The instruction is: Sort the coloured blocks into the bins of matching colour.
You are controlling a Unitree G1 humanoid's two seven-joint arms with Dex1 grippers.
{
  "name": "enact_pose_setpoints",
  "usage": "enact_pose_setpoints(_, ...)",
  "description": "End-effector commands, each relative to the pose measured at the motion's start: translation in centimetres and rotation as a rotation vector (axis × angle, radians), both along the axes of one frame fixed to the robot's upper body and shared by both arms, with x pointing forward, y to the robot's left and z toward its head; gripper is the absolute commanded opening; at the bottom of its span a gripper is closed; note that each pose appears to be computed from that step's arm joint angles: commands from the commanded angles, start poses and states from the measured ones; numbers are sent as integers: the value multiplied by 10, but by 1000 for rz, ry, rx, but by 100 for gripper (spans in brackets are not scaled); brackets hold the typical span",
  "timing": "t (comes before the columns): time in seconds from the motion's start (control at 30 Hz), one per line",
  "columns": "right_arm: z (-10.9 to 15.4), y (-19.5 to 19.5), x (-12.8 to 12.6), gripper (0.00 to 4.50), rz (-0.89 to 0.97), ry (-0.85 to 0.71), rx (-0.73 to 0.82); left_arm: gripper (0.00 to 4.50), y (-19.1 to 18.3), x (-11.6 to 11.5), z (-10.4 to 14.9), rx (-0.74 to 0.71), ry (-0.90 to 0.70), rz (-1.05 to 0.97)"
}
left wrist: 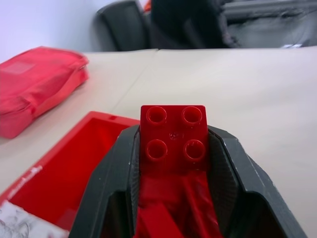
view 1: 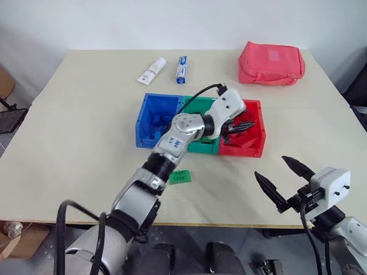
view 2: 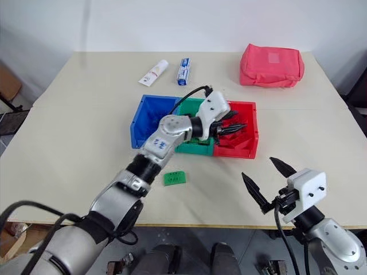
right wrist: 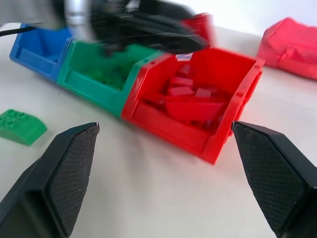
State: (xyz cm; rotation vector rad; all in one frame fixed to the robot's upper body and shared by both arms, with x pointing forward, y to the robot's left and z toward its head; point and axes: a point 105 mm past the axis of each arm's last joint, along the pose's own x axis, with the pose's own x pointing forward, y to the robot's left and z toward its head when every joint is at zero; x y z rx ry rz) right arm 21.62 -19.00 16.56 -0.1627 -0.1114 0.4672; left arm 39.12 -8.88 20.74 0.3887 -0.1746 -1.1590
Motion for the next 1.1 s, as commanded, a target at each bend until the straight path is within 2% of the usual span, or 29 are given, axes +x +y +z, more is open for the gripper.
enact_pose_setpoints(0.03, 9, 7, -6, 450, 9, -30, -12, 245, -3, 7, 12, -13, -29, 18)
enact_pose_setpoints(0.27, 11, 11, -5, 450, 43, -30, -41, 443, 10, 4, 21, -7, -106, -66)
enact_pose_setpoints(0.33, 13, 15, -3, 450, 73, -34, -46, 447, 19, 0, 23, -19, -135, -103)
enact_pose_setpoints(0.4, 14, 22, -1, 450, 139, -18, -30, 447, 42, -13, 22, -51, -164, -207)
enact_pose_setpoints(0.53, 13, 38, 5, 450, 314, 9, -71, 447, 120, -44, -6, -24, -88, -324)
enact_pose_setpoints(0.7, 5, 48, 11, 450, 474, 22, -186, 447, 190, -65, -22, 20, -48, -218)
enact_pose_setpoints(0.93, -1, 66, 17, 450, 677, 15, -233, 447, 291, -94, -49, 157, 110, -4)
enact_pose_setpoints(1.0, -5, 69, 16, 450, 702, 20, -239, 447, 312, -99, -46, 150, 137, 59)
enact_pose_setpoints(1.1, -8, 70, 18, 450, 707, 19, -237, 447, 326, -107, -55, 192, 148, 89)
